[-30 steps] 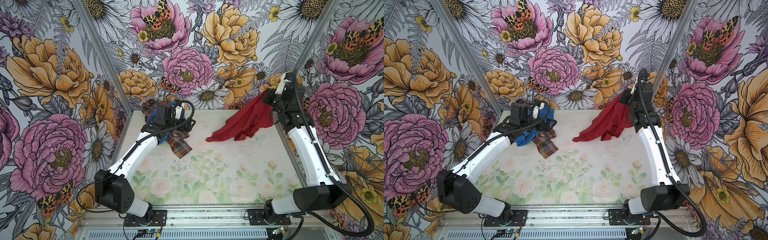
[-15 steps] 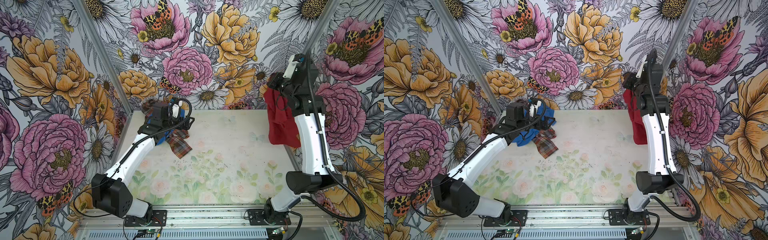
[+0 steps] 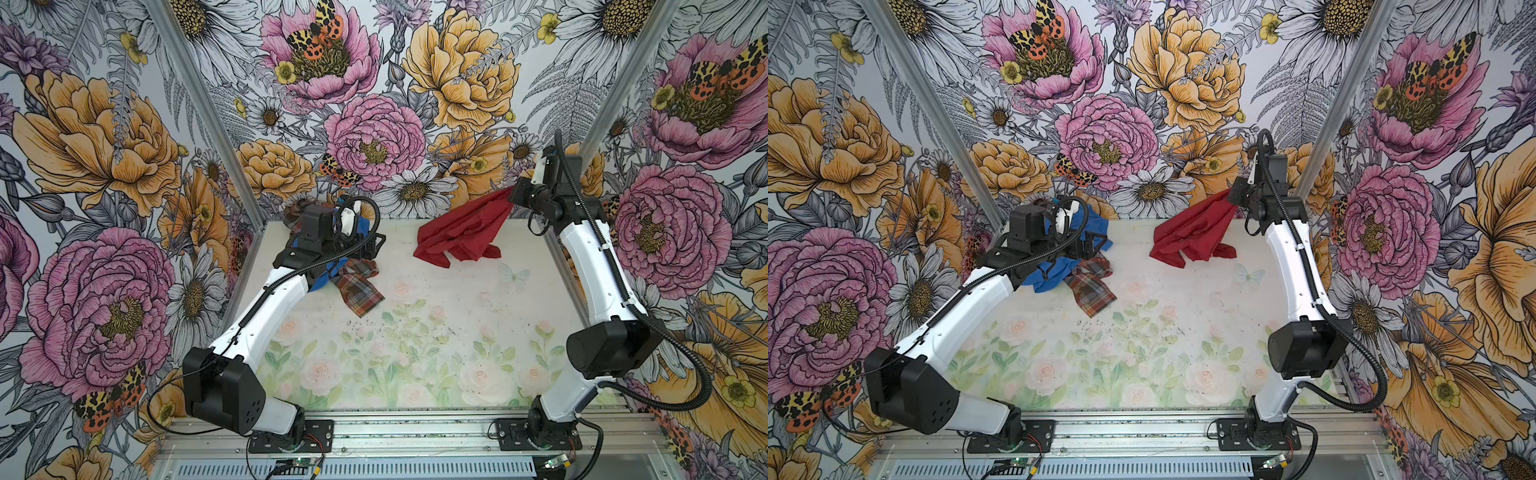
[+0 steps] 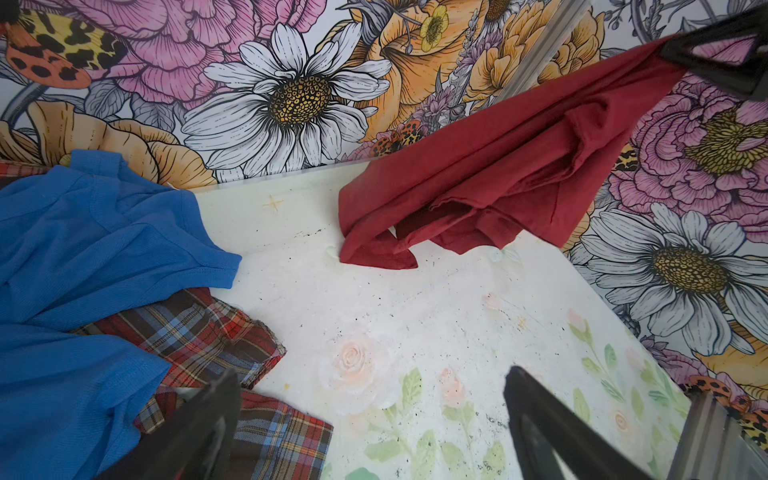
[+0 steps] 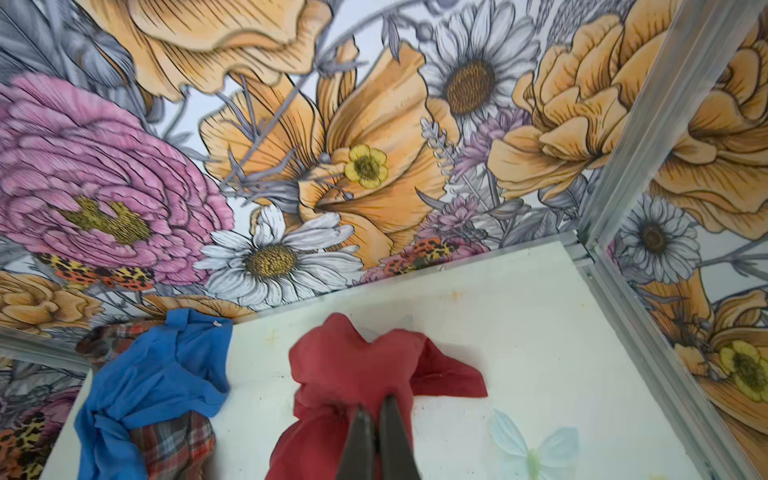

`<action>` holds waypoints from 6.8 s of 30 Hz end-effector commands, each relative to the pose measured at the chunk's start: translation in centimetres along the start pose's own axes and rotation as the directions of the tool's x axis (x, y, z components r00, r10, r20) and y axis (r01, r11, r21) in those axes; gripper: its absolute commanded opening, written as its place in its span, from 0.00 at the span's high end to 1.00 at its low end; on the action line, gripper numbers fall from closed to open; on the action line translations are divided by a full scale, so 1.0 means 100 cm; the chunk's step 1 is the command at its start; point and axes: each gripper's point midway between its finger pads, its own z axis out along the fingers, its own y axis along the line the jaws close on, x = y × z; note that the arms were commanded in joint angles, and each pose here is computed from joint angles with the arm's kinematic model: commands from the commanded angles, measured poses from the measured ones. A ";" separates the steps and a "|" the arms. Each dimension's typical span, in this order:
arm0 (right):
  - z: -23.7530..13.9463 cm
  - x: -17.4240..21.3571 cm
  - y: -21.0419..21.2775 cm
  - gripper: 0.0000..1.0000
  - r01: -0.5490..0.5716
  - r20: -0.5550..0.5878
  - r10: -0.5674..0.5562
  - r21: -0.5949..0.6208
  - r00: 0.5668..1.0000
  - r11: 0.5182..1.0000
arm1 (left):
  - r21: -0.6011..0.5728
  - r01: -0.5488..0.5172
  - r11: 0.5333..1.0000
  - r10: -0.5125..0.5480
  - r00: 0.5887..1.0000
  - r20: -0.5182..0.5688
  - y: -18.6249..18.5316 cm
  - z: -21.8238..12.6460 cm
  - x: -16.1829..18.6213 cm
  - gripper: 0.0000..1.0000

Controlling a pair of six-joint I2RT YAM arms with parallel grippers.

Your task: Pick out a specific cloth from the pile

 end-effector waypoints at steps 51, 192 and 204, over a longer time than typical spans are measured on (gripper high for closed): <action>0.025 0.010 -0.059 1.00 -0.075 0.015 0.074 0.081 0.997 0.994 | 0.042 -0.012 0.999 0.010 0.999 0.036 -0.004 0.005 0.000 0.01; 0.148 0.154 -0.084 1.00 -0.460 -0.598 0.294 -0.142 0.746 0.876 | 0.259 -0.041 0.965 0.093 0.977 -0.194 -0.069 0.052 0.056 0.01; 0.192 0.230 -0.159 1.00 -0.300 -0.620 0.322 0.144 0.715 0.943 | 0.265 -0.047 0.963 0.102 0.975 -0.197 -0.074 0.053 0.059 0.01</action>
